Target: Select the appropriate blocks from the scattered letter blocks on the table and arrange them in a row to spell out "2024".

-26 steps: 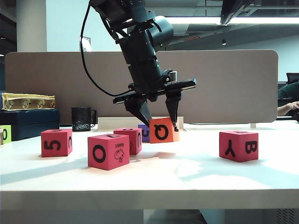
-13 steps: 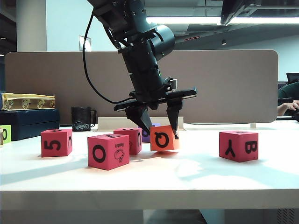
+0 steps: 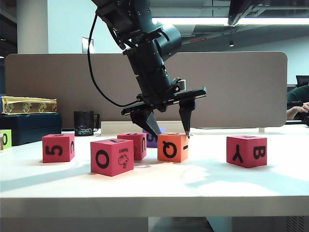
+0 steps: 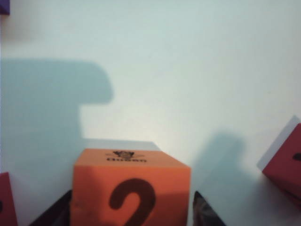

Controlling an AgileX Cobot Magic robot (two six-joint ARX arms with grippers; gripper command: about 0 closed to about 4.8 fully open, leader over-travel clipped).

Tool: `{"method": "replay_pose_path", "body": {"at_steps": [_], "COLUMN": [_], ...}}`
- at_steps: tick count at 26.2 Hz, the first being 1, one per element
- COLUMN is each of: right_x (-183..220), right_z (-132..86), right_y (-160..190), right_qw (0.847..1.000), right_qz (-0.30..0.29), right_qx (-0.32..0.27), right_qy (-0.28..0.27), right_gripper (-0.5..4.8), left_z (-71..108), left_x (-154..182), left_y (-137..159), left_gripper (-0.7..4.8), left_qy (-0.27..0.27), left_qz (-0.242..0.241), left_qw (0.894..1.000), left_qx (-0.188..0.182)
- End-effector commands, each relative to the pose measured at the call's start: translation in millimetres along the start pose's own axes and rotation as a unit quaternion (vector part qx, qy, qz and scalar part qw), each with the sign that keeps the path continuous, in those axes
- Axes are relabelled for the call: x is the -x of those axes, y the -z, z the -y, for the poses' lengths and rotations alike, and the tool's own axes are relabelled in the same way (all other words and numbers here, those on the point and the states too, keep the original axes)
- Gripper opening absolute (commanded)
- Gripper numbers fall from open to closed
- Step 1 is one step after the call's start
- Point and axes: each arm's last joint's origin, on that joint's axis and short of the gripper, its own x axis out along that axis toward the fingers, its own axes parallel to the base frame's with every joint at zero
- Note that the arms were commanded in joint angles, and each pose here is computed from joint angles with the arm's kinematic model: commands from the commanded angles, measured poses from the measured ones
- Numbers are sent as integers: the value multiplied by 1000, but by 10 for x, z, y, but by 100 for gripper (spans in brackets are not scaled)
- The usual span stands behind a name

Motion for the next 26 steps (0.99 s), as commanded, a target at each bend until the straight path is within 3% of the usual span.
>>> {"method": "replay_pose_path", "body": {"at_steps": [1,5,9,14,16,18,19,22,26], "right_x": [21,21,21,22,22,22,22,22,22], "right_z": [-4,-4,-4,-4,-3,-3,-3,-3,-3], "right_y": [-9,-9,-11,-33,-34,-30,-29,-29,-35], "right_qw": [1000,1000,1000,1000,1000,1000,1000,1000,1000], "right_qz": [6,6,8,19,19,17,17,17,20], "right_qx": [3,3,3,5,5,5,5,5,5], "right_qy": [0,0,0,0,1,0,0,0,0], "right_gripper": [-2,-2,-2,-2,-2,-2,-2,-2,-2], "left_z": [20,-7,-32,-55,-123,-283,-444,-828,-1225], "left_x": [96,108,164,493,686,846,925,1012,1059], "left_y": [-50,-69,-118,-282,-329,-344,-352,-333,-257], "left_gripper": [311,311,314,314,314,314,316,378,378], "left_qy": [-6,-23,-38,-23,-44,-75,-90,-124,-120], "left_qz": [21,31,51,117,135,129,116,75,13], "left_qw": [1000,999,997,992,988,988,989,989,989], "left_qx": [-2,-3,-41,-49,-58,-44,-29,22,89]}}
